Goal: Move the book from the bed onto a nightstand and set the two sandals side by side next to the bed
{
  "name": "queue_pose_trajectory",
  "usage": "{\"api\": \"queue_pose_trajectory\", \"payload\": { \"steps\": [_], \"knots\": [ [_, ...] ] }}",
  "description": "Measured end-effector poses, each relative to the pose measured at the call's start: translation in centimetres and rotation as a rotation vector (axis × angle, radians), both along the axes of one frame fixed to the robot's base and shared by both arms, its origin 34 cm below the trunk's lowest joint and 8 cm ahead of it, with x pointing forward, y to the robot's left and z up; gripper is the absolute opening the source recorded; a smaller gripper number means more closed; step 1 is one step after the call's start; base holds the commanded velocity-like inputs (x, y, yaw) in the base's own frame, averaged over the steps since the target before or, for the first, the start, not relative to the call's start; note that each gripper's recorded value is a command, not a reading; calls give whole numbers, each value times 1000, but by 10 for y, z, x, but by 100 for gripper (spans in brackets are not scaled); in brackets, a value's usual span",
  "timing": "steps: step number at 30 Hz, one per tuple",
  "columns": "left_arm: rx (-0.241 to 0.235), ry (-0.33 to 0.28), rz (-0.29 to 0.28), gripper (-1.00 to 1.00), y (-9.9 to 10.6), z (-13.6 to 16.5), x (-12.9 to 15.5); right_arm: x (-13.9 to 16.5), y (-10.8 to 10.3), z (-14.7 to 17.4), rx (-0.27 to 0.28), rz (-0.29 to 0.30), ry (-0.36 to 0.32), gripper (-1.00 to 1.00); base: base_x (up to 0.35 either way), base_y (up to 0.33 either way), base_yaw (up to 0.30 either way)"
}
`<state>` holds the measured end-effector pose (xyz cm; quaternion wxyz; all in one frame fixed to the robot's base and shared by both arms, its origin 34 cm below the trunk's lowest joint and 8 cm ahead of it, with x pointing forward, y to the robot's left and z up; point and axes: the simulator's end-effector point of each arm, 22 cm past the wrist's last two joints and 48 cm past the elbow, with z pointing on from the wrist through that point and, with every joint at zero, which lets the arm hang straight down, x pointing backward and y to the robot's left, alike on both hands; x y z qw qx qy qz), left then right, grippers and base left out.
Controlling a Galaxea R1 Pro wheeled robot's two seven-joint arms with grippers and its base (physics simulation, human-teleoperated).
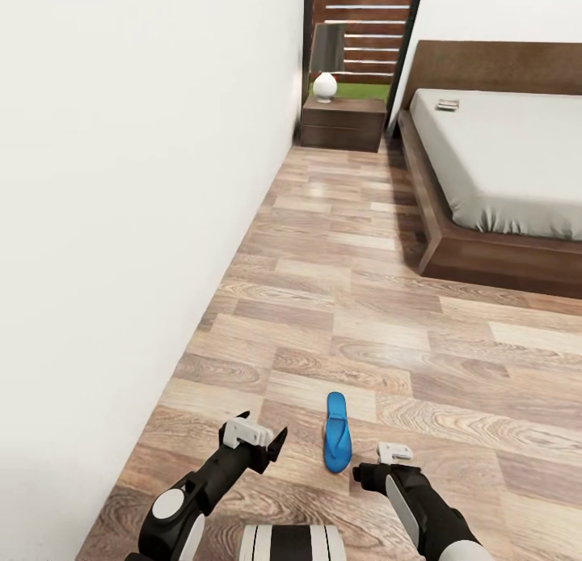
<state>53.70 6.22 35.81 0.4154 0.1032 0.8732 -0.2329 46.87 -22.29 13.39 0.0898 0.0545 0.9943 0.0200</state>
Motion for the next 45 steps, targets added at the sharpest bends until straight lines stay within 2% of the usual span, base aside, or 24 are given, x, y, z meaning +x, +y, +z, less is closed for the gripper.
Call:
{"api": "queue_pose_trajectory", "payload": {
  "steps": [2, 5, 7, 9, 12, 16, 21, 33, 45],
  "knots": [
    [1, -1, 4, 100, 2, 0, 1, 0, 0, 0, 0, 0, 0, 100, 0, 0, 0],
    [0, 5, 54, 100, 24, -3, 7, 0, 0, 0, 0, 0, 0, 100, 0, 0, 0],
    [-24, 10, 95, 100, 39, -2, 12, 0, 0, 0, 0, 0, 0, 100, 0, 0, 0],
    [-85, 14, 130, 100, 51, 2, 16, 0, 0, 0, 0, 0, 0, 100, 0, 0, 0],
    [-164, 13, 133, 100, 55, 10, 17, 0, 0, 0, 0, 0, 0, 100, 0, 0, 0],
    [-191, 12, 124, 100, 59, 13, 16, 0, 0, 0, 0, 0, 0, 100, 0, 0, 0],
    [-235, 15, 142, 100, 60, 17, 18, 0, 0, 0, 0, 0, 0, 100, 0, 0, 0],
    [-243, 13, 155, 100, 61, 18, 19, 0, 0, 0, 1, 0, 0, 100, 1, 0, 0],
    [-241, 13, 155, 100, 60, 17, 19, 0, 0, 0, 0, 0, 0, 100, 121, 0, 0]
  ]
}}
